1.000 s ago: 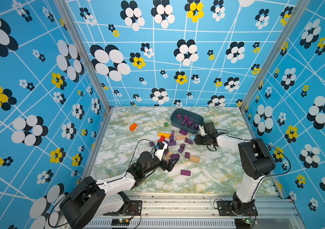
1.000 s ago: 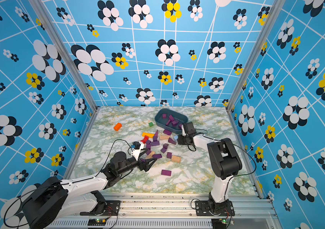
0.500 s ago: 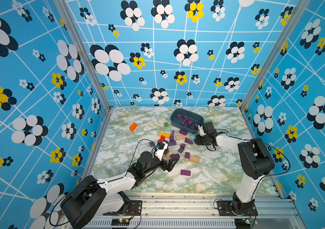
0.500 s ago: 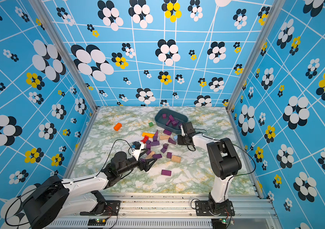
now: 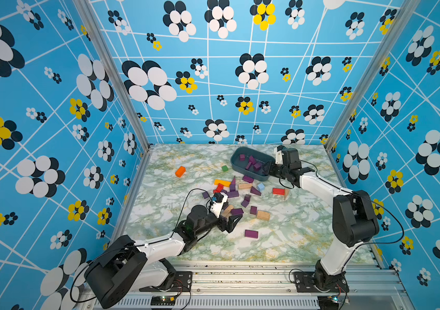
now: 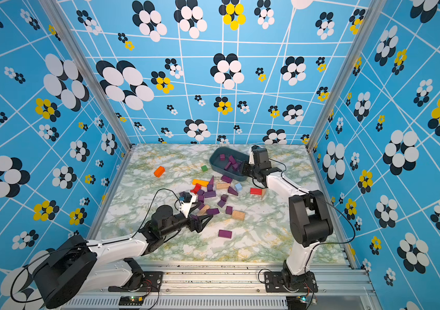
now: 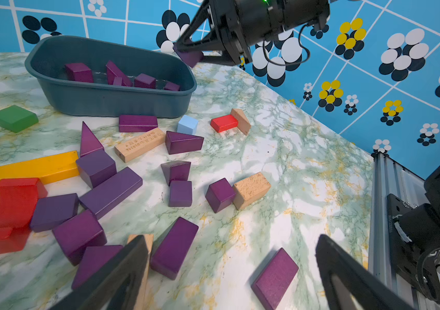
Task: Pick purple bricks into the storage bin
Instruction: Pick up the building block from the center of the board, then place the building block in the storage box.
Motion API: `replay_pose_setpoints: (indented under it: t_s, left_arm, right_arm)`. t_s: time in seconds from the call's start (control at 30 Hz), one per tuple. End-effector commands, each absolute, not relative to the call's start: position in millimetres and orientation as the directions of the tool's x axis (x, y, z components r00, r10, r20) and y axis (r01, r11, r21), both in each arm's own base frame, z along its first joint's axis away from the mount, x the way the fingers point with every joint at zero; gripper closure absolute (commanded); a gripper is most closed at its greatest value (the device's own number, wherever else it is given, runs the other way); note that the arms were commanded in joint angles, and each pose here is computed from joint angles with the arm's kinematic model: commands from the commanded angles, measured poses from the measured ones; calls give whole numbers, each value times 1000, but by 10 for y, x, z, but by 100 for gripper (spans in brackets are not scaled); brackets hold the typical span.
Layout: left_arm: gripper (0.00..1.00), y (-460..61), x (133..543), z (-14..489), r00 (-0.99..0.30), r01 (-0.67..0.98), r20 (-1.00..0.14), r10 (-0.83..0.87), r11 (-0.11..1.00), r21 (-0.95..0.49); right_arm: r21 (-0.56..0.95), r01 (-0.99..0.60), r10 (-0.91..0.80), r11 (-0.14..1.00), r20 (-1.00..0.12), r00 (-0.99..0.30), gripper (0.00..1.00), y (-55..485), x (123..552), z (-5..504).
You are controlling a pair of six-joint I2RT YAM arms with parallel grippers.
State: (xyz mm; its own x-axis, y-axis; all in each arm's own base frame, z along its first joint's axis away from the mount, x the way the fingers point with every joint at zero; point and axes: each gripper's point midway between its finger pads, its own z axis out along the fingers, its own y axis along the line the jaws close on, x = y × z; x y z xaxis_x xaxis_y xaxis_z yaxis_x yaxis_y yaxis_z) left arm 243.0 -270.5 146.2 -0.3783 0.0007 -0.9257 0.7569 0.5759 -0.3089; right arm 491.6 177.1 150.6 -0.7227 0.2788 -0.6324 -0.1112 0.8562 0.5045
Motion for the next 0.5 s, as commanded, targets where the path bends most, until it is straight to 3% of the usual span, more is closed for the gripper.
replay_pose_setpoints:
  t_s: [0.0,0.03,0.1,0.27,0.47]
  left_arm:
    - [1,-2732,2460,1497,-354,762,-935,5,582,-285]
    - [0,-2711,2492,1457,-370,742,-929,10,604,-290]
    - [1,-2663,2564,1383,-394,705,-918,29,651,-282]
    - [1,-2541,2659,1314,-410,644,-911,48,722,-252]
    - [1,-2269,2840,1081,-494,491,-863,108,853,-175]
  right_arm:
    - [547,-70,338,834,-607,-719,71,1758,5212,1424]
    - [552,-66,343,831,-603,-720,59,1741,5300,1386]
    - [566,-50,357,823,-583,-730,46,1714,5426,1381]
    - [570,-102,347,815,-623,-701,38,1674,5333,1632]
    - [523,-130,305,843,-662,-685,34,1538,4870,1796]
